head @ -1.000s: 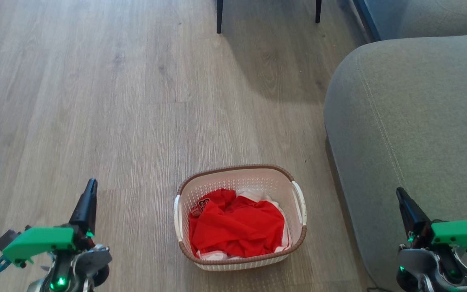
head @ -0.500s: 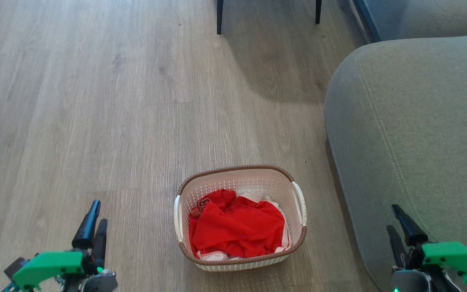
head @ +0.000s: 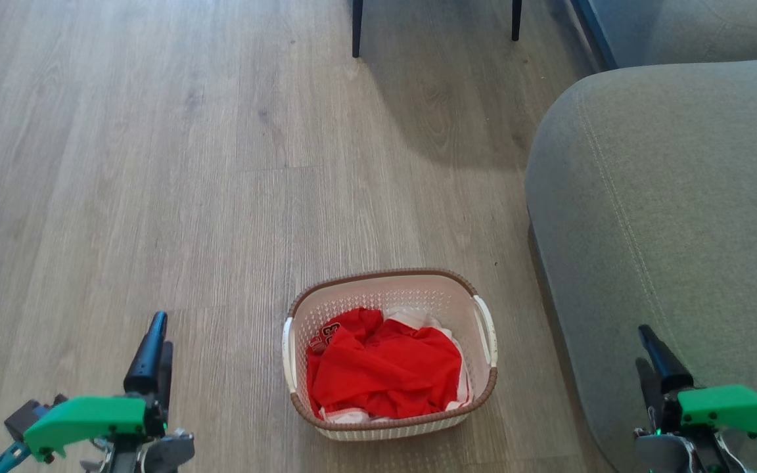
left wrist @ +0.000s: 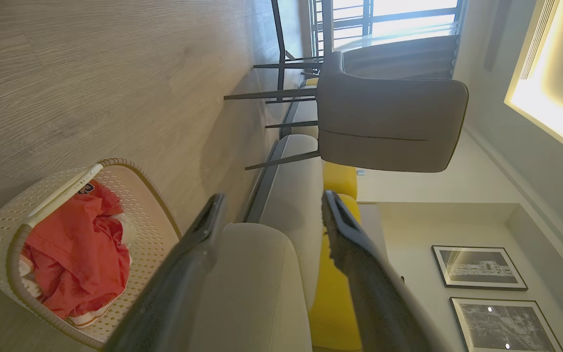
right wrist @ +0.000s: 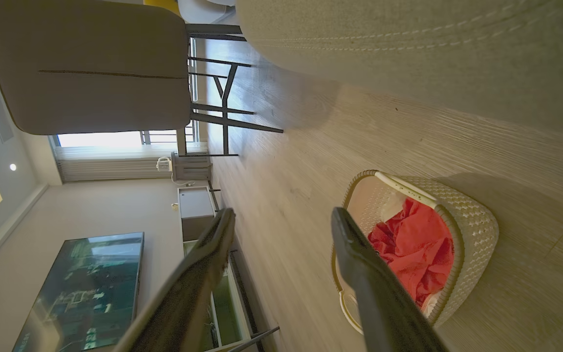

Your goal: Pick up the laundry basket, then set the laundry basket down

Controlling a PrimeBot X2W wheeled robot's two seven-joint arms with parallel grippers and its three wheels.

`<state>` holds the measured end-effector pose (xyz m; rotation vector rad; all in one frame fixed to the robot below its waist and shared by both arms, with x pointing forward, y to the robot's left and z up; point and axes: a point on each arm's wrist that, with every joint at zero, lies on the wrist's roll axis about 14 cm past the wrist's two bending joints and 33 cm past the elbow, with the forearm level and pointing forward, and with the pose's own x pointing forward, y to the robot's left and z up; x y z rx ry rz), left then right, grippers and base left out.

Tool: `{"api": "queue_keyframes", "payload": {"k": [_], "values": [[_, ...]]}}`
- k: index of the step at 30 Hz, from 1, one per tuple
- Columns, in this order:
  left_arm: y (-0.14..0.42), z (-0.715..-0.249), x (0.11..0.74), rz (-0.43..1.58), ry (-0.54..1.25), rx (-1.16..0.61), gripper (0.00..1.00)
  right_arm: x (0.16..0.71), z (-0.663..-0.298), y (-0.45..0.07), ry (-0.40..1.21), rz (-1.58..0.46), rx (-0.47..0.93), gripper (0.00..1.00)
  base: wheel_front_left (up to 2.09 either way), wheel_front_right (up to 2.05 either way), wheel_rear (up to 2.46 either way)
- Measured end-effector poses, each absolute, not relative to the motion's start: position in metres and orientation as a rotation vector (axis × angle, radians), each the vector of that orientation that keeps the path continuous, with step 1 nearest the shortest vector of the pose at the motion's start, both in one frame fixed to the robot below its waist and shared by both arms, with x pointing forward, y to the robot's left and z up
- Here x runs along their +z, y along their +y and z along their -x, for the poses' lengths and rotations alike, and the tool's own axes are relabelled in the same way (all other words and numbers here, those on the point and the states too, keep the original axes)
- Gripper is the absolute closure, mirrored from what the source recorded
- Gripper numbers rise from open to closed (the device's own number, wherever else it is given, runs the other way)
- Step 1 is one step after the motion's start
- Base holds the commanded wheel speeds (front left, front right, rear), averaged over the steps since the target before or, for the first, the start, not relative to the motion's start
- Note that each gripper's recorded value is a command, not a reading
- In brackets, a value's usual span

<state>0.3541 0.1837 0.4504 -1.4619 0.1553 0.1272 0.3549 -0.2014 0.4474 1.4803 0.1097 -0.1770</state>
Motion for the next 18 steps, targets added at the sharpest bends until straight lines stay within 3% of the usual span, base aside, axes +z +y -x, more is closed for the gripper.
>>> {"api": "queue_keyframes", "payload": {"k": [18], "values": [[0.169,-0.359,0.47,1.185,0.144,0.059,0.0,0.474,-0.363,-0.191,0.067,-1.209,-0.084,0.0,0.0,0.0,0.0]]}}
